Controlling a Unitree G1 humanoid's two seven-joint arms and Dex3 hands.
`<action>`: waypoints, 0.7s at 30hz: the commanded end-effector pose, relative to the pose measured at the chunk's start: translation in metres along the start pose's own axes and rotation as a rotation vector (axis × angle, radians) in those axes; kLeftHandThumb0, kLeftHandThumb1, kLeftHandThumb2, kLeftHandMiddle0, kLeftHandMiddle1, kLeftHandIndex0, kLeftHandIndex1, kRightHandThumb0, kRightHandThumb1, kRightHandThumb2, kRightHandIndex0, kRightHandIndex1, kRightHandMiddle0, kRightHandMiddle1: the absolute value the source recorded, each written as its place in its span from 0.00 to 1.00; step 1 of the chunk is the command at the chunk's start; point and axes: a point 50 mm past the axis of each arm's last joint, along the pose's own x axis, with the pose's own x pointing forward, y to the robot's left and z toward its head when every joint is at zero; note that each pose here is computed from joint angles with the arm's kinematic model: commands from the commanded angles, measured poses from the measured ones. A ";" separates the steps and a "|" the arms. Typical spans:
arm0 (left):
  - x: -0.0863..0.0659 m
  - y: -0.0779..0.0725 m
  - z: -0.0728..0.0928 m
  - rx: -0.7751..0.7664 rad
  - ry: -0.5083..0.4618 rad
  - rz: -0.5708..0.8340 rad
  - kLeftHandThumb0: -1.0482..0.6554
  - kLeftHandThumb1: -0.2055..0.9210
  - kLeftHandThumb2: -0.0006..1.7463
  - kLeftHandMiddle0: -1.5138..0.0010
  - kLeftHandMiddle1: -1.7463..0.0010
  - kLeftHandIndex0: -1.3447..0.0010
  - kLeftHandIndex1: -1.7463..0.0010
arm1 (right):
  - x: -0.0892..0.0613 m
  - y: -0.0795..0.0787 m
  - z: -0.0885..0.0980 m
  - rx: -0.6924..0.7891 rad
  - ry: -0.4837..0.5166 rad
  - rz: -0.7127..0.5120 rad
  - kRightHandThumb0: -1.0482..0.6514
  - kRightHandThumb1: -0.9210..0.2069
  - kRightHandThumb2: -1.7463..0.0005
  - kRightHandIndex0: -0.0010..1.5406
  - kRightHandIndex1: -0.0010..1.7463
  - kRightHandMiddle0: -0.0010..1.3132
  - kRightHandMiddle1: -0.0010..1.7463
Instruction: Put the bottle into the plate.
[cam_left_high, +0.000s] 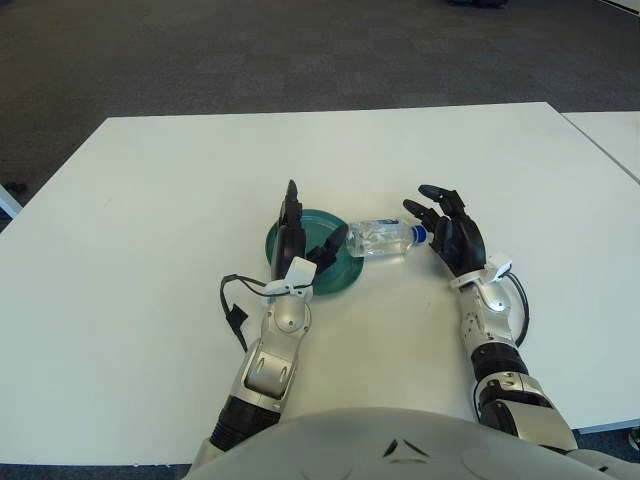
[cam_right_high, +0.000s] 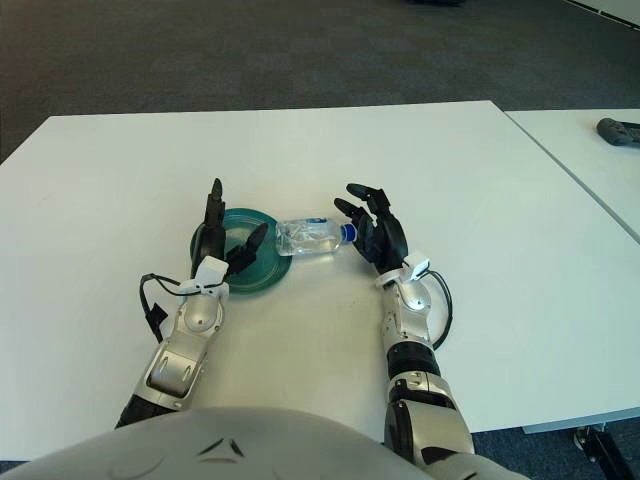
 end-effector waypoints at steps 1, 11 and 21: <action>0.001 -0.005 0.001 -0.058 -0.007 0.057 0.00 1.00 0.29 1.00 1.00 1.00 1.00 | -0.046 0.006 -0.041 0.109 0.172 -0.086 0.21 0.00 0.52 0.21 0.23 0.00 0.54; 0.003 -0.004 -0.004 -0.066 -0.028 0.111 0.00 1.00 0.33 0.99 1.00 0.96 0.98 | -0.045 0.006 -0.041 0.109 0.173 -0.086 0.21 0.00 0.52 0.21 0.23 0.00 0.54; 0.004 -0.003 -0.007 -0.067 -0.045 0.126 0.00 1.00 0.33 0.98 0.99 0.96 0.96 | -0.045 0.007 -0.041 0.110 0.173 -0.086 0.21 0.00 0.52 0.21 0.23 0.00 0.54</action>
